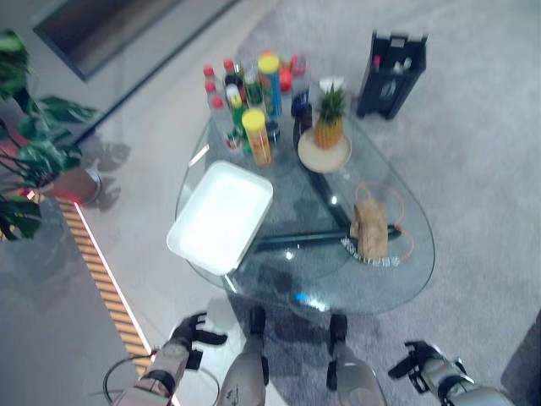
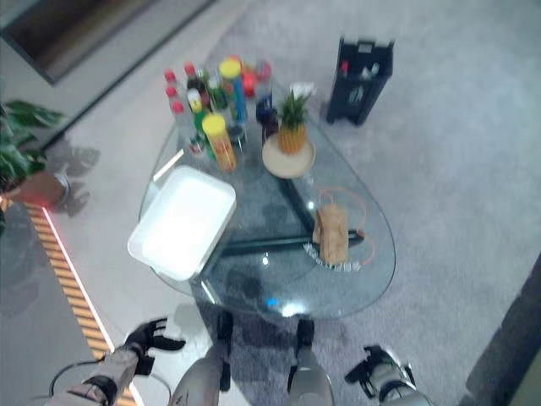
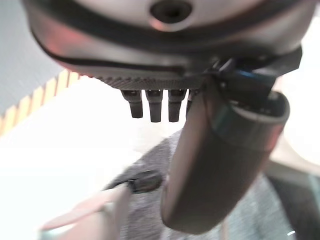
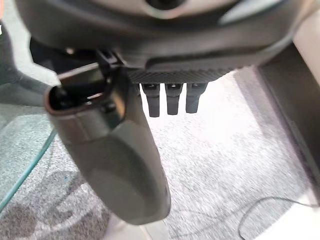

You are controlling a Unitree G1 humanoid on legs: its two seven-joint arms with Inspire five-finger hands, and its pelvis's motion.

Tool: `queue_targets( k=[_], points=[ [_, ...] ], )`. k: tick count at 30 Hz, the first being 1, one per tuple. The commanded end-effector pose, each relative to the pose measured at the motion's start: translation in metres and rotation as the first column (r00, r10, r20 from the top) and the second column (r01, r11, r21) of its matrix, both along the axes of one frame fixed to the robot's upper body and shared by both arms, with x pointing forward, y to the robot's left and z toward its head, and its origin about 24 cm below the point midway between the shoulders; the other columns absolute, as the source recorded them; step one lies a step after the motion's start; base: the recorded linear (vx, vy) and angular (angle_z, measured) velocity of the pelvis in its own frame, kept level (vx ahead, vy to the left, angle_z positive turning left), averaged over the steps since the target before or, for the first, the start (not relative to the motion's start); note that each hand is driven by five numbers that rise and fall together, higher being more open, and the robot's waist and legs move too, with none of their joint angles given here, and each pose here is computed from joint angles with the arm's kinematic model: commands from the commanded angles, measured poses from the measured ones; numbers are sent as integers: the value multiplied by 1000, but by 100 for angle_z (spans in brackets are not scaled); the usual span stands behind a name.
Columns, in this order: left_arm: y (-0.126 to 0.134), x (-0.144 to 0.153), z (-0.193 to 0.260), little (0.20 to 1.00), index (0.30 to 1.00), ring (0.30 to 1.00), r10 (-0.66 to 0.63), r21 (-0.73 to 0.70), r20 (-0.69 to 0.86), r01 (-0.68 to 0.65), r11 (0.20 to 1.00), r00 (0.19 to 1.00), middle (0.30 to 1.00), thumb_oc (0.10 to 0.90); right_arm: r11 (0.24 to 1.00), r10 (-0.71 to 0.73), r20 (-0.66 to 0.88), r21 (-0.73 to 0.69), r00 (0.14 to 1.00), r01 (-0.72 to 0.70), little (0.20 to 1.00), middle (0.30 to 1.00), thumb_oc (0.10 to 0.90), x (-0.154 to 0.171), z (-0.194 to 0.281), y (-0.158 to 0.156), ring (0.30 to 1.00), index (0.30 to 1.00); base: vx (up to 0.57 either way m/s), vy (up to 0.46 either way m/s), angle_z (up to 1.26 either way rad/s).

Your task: Wipe the table with a cloth and put it in the basket.

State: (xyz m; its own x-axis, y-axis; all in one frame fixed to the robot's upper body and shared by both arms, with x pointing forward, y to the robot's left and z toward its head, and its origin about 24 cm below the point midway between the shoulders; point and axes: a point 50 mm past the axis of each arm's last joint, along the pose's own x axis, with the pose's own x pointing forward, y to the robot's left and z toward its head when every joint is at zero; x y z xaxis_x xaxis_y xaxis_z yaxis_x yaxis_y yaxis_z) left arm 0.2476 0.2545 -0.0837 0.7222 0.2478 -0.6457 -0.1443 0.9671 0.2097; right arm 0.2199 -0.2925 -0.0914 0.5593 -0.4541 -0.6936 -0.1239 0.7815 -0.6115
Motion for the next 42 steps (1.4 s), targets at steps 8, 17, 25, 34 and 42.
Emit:
queue_targets(
  k=[8, 17, 25, 34, 42],
  points=[
    [41, 3, 22, 900, 900, 900, 297, -127, 156, -279, 952, 942, 900, 800, 962, -158, 294, -168, 943, 214, 900, 900, 800, 26, 43, -32, 900, 900, -107, -34, 8],
    [35, 21, 36, 900, 900, 900, 290, -149, 216, -262, 954, 932, 900, 800, 958, -168, 384, -153, 908, 242, 900, 900, 800, 45, 56, -25, 900, 900, -44, -33, 5],
    [33, 20, 34, 900, 900, 900, 286, -155, 219, -256, 954, 933, 900, 800, 960, -157, 396, -155, 905, 235, 900, 900, 800, 43, 55, -25, 900, 900, 0, -3, -3],
    [33, 13, 29, 900, 900, 900, 281, -158, 208, -251, 955, 937, 900, 800, 957, -167, 394, -158, 904, 245, 900, 900, 800, 35, 51, -29, 900, 900, 17, 0, 0],
    [33, 8, 24, 900, 900, 900, 267, -162, 193, -238, 958, 944, 900, 800, 881, -393, 465, -56, 793, 470, 900, 900, 800, 21, 55, -51, 900, 900, 21, 3, 0]
  ],
)
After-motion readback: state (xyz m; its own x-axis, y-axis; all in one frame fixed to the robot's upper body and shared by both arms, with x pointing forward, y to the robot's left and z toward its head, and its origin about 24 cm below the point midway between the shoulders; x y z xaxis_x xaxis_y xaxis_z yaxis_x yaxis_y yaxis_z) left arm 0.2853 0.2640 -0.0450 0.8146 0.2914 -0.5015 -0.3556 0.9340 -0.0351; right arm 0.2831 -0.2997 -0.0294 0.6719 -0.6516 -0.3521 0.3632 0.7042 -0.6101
